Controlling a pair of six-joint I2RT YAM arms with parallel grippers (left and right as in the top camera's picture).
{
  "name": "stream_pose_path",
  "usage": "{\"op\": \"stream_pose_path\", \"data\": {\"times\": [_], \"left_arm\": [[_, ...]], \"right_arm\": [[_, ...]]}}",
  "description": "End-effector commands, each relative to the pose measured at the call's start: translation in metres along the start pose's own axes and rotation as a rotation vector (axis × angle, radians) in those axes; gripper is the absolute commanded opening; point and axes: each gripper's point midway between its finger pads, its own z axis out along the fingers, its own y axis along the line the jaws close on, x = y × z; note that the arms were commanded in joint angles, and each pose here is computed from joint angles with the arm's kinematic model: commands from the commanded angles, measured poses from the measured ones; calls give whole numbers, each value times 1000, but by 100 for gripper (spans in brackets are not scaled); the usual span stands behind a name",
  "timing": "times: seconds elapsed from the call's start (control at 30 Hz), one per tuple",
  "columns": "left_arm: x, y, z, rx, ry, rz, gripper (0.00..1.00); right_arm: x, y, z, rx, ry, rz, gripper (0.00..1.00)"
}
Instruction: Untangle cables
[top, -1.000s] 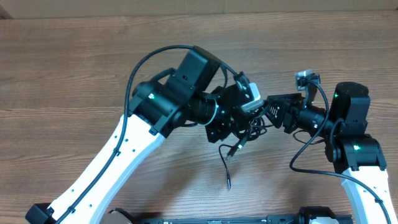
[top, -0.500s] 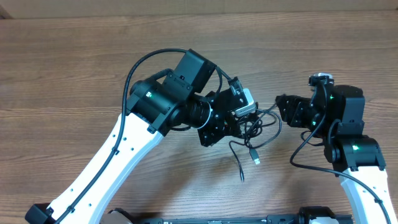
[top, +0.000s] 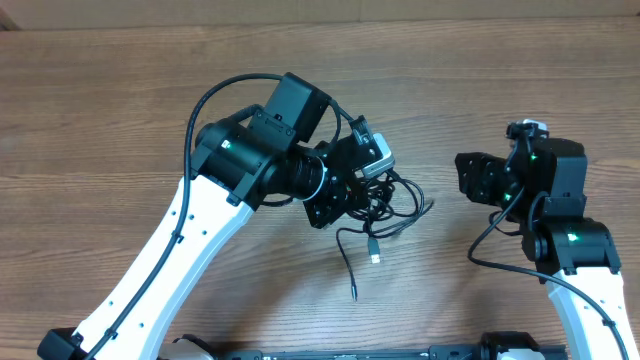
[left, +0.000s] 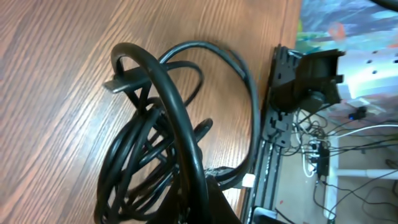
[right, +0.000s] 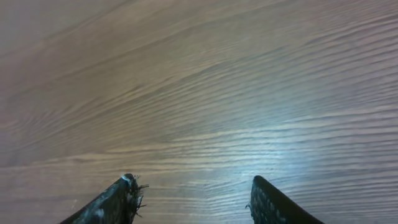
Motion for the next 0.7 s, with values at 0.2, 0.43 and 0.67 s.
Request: {"op": "stream_pose_path", "data": {"times": [0.2, 0.43, 0.67], "left_arm": [[-9, 3, -7, -33, -32, 98, 4], [-17, 6, -8, -47, -60, 150, 4], [-31, 14, -10, -90, -112, 160, 4]], "right_arm": [[15, 42, -7, -250, 83, 0, 57], [26, 79, -23, -490, 127, -110, 56], [32, 91, -31, -577, 146, -144, 56]]}}
